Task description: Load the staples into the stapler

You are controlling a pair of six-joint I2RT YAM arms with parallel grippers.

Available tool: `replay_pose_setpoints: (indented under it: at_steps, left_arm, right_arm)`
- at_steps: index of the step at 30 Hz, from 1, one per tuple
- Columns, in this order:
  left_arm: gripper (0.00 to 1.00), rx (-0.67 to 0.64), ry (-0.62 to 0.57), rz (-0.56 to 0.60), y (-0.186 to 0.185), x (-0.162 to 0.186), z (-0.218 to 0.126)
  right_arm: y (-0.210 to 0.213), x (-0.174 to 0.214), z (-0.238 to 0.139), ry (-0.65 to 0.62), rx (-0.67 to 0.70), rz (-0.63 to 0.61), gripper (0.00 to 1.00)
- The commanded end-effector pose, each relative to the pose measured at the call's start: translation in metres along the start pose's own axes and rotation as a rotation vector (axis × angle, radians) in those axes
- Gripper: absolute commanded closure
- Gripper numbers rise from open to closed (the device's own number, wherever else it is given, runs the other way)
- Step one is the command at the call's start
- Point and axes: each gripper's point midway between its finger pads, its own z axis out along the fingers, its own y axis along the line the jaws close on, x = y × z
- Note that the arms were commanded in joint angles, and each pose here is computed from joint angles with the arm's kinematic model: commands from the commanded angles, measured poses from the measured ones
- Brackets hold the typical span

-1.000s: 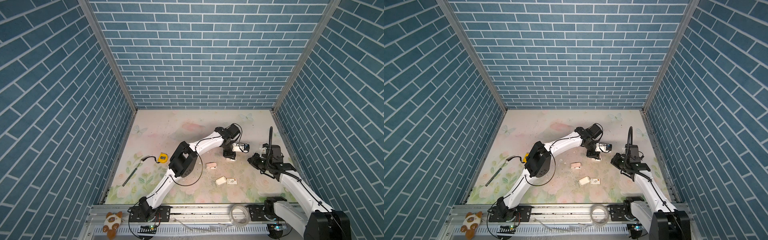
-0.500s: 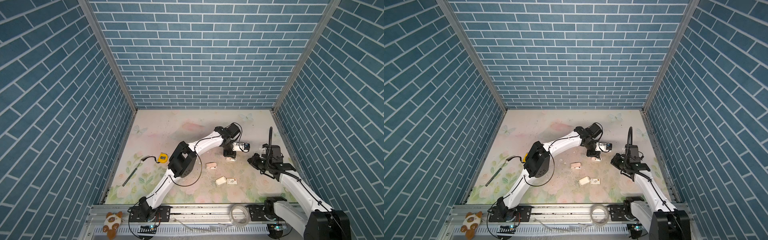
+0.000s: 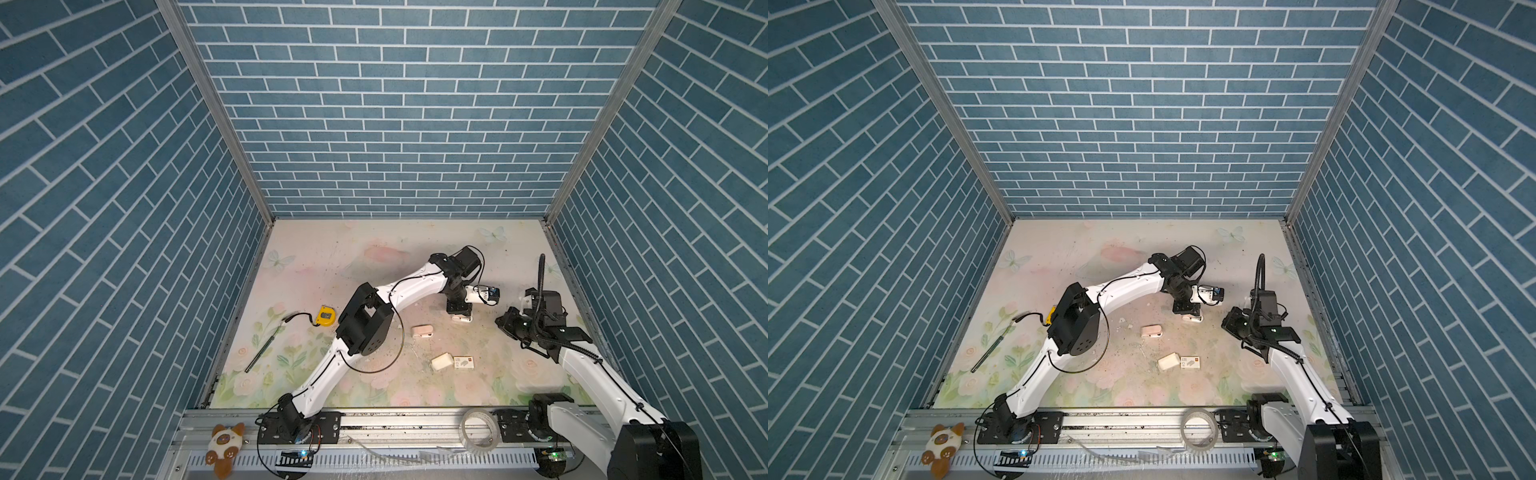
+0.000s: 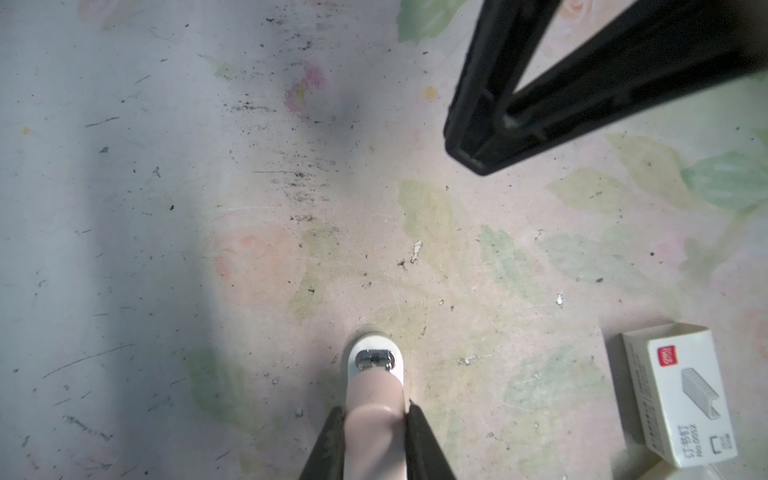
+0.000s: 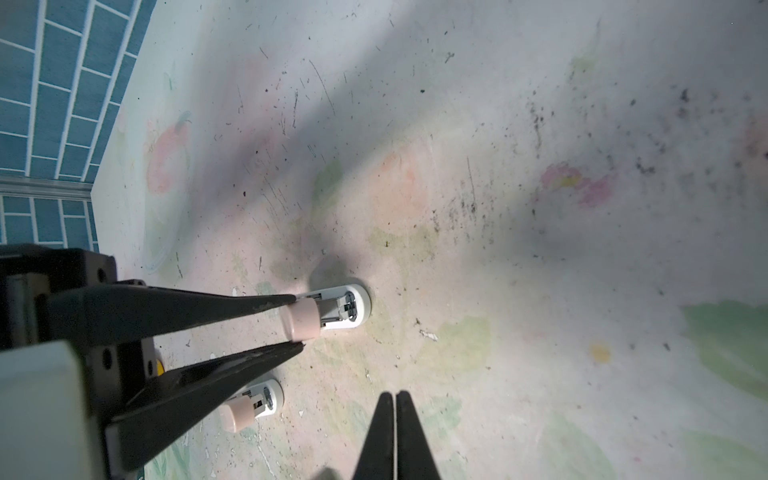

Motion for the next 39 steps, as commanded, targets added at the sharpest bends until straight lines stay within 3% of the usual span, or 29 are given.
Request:
replay_pose_setpoints:
  at_steps: [1,12,22,39]
  left_arm:
    - [0.84,0.032,0.043,0.005,-0.007,0.01,0.012]
    - [0.89,0.049,0.139,0.037,-0.015,0.027,0.03]
    - [0.9,0.073,0.206,0.046,-0.02,0.038,0.042]
    - [0.91,0.196,0.3,0.036,-0.038,0.058,0.055]
  right_arm:
    - [-0.006,0.005,-0.002,0.005,0.016,0.018,0.93]
    - [-0.01,0.007,-0.003,-0.003,0.026,0.027,0.94]
    - [-0.029,0.009,-0.009,-0.02,0.132,0.068,0.95]
    - [-0.035,0.01,-0.019,-0.064,0.152,0.078,0.96]
